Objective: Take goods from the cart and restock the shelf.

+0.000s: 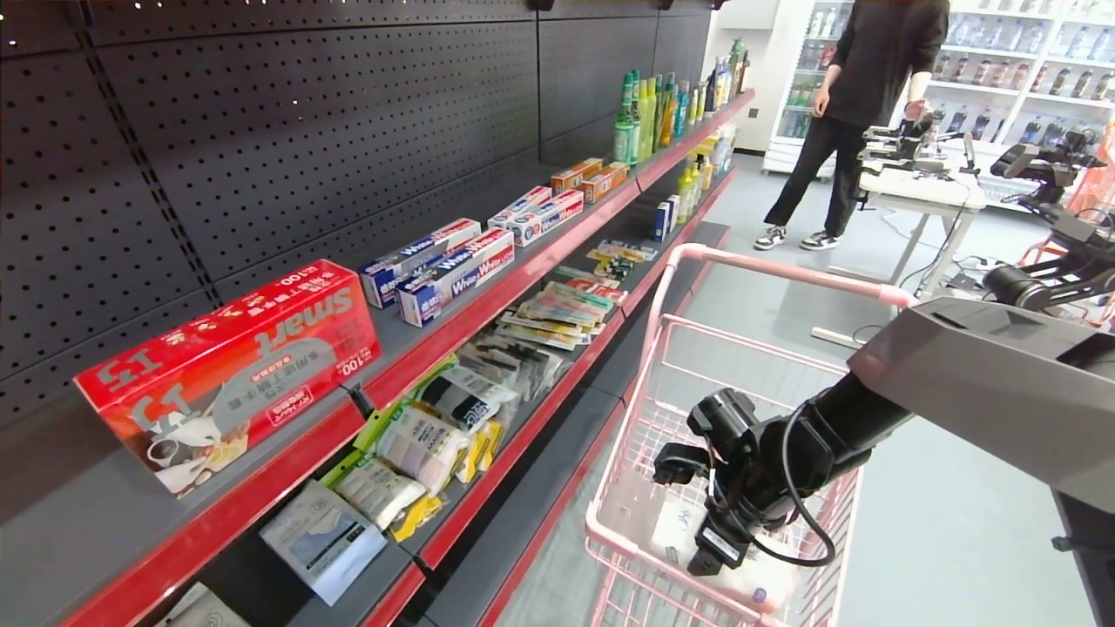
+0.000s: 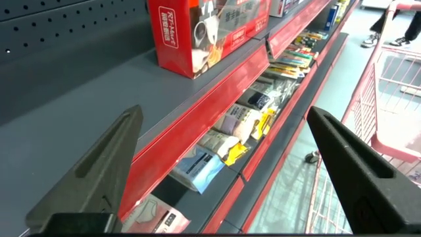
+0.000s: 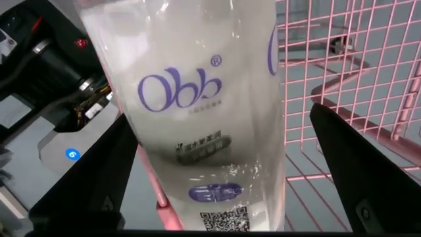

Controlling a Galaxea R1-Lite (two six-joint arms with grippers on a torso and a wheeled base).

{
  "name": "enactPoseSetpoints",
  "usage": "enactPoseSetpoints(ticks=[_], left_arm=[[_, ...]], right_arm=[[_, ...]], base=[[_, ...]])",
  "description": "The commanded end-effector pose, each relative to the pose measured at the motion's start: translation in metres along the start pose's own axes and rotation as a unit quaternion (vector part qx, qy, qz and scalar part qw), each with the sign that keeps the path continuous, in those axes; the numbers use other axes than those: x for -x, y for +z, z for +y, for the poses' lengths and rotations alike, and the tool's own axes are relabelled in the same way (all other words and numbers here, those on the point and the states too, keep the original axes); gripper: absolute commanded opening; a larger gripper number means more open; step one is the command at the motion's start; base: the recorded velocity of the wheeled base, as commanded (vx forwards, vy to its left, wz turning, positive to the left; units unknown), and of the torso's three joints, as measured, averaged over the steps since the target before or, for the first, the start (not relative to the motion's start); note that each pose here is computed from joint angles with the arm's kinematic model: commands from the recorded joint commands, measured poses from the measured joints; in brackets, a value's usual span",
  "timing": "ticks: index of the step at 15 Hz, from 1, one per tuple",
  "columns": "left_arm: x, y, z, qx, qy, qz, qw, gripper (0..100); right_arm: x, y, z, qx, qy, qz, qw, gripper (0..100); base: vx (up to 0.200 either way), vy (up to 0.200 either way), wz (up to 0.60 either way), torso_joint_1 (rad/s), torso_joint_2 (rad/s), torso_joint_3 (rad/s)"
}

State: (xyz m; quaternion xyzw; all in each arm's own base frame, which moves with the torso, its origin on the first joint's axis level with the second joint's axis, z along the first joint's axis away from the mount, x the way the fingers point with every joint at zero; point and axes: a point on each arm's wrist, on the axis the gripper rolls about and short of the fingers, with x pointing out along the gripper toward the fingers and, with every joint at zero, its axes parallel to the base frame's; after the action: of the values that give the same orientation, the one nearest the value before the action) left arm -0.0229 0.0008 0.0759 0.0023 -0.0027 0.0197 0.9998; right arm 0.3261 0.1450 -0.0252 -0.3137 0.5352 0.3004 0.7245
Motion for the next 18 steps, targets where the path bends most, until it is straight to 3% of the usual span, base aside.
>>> enactPoseSetpoints(ticks=[1,10,18], left_arm=[[-0.0001,0.0001,0.0,0.0,0.0,0.0,1.0,100],[-0.0001,0.0001,0.0,0.0,0.0,0.0,1.0,100],[-0.0001,0.0001,0.0,0.0,0.0,0.0,1.0,100]], right_arm=[[-0.0091,0.0078,-0.0031,0.007,0.005,-0.008,1.0,100],[-0.0145,0.0091,-0.003,0.022,0.018,-0.012,1.0,100],[-0.0152,0.0108,-0.0019,0.024,0.018,-0.014,0.999,100]], base=[[0.0,0.0,0.0,0.0,0.0,0.0],[0.0,0.0,-0.07,0.0,0.0,0.0],[0.0,0.0,0.0,-0.092,0.22,0.117]])
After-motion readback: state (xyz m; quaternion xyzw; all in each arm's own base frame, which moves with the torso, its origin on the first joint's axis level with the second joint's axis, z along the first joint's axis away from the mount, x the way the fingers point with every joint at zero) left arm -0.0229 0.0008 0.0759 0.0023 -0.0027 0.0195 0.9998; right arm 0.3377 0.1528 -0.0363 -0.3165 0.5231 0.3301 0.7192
